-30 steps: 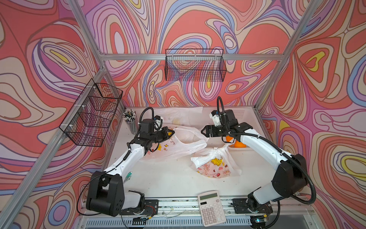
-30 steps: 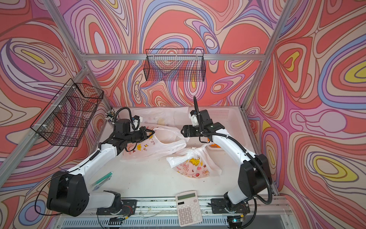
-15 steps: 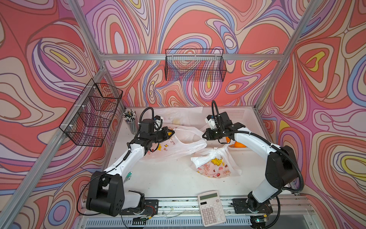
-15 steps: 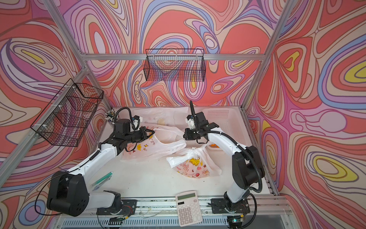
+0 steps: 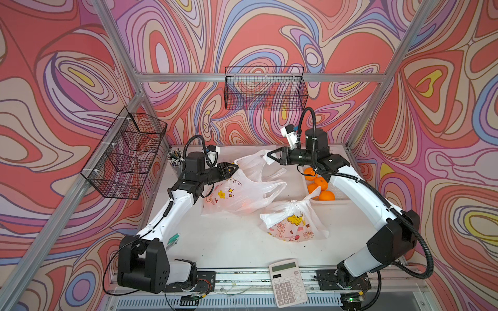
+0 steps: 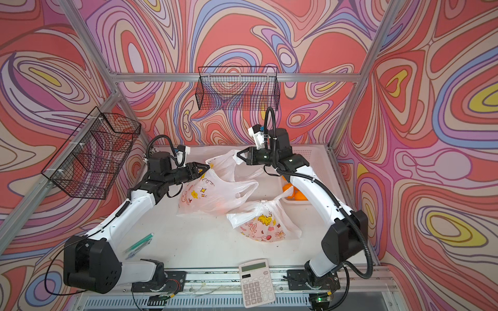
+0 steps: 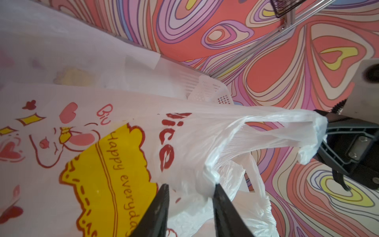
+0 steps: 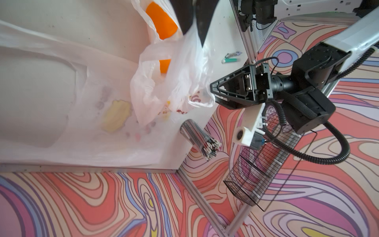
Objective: Place the oranges into plastic bags & tie knots
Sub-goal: Adjust the plastic bag at the center of the board.
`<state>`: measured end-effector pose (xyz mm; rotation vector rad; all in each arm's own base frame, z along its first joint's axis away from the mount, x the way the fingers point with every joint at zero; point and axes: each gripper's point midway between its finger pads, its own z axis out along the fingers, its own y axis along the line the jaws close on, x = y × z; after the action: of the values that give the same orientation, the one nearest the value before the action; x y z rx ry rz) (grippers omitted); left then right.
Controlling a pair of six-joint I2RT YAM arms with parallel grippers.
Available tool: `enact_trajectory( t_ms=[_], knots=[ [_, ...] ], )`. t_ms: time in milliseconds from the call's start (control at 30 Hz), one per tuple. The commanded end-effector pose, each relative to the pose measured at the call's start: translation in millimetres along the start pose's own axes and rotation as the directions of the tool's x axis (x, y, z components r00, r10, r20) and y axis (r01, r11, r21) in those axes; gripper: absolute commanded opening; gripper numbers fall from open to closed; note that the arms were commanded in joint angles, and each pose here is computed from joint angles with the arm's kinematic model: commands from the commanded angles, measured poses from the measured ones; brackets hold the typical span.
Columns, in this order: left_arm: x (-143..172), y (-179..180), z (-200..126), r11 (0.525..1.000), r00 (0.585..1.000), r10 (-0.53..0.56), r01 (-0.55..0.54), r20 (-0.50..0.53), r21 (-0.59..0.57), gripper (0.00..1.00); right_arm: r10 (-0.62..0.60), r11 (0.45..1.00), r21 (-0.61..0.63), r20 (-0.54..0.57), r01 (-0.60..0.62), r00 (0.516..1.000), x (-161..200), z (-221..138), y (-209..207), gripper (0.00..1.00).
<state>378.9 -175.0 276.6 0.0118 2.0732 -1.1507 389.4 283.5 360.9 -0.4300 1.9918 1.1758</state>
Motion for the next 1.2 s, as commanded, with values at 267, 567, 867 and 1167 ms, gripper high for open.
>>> enact_trajectory(
  t_ms=[267, 567, 867, 1167],
  knots=[
    [19, -85, -47, 0.862, 0.862, 0.505, -0.506, 0.049, 0.029, 0.62, 0.010, 0.994, 0.110, 0.124, -0.024, 0.992, -50, 1, -28, 0.00],
    [88, -128, -9, 0.735, 0.733, 0.677, -0.678, -0.071, 0.007, 0.64, 0.006, 0.974, 0.223, 0.134, -0.036, 0.991, -49, -8, -51, 0.00],
    [116, -153, 61, 0.687, 0.688, 0.715, -0.725, -0.125, -0.056, 0.68, 0.021, 0.958, 0.280, 0.156, -0.064, 0.988, -48, -18, -73, 0.00],
    [134, -153, 124, 0.565, 0.566, 0.786, -0.821, -0.250, -0.079, 0.75, 0.105, 0.952, 0.265, 0.184, -0.152, 0.977, -41, -32, -106, 0.00]
  ],
)
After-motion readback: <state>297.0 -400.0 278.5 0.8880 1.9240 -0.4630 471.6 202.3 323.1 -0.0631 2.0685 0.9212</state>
